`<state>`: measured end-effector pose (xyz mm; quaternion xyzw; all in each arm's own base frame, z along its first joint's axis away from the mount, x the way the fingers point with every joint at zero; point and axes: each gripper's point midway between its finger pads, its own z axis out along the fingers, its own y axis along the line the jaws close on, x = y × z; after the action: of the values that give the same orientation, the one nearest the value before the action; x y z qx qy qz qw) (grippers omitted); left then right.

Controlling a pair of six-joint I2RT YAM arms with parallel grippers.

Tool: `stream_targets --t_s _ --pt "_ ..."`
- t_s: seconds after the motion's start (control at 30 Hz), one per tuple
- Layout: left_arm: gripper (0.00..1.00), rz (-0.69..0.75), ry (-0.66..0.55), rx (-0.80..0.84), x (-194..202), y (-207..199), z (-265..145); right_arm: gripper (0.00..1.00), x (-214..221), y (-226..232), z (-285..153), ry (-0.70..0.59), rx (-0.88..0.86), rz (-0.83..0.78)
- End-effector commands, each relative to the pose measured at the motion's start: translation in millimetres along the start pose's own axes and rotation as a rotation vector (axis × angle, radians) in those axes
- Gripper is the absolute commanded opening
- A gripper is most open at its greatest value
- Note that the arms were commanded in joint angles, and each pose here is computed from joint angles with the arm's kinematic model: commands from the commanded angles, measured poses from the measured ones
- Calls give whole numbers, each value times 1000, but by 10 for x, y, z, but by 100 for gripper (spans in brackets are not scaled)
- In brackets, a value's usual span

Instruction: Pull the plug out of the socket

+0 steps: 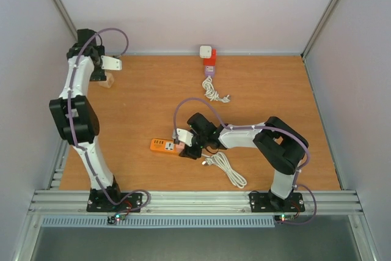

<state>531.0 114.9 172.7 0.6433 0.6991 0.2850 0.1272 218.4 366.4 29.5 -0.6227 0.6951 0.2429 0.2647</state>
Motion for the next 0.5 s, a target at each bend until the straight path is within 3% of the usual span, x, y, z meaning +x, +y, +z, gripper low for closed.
stream_targets --t_s 0.0,0.2,0.47 --pt "100 -239 -239 8 -330 -151 -276 64 243 -45 75 90 47 37" --pt "100 -364 -456 96 -700 -588 -703 71 137 -42 9 49 52 36" --pt "100 -450 -785 269 -1218 -1185 -1382 71 65 26 -111 -2 39 18"
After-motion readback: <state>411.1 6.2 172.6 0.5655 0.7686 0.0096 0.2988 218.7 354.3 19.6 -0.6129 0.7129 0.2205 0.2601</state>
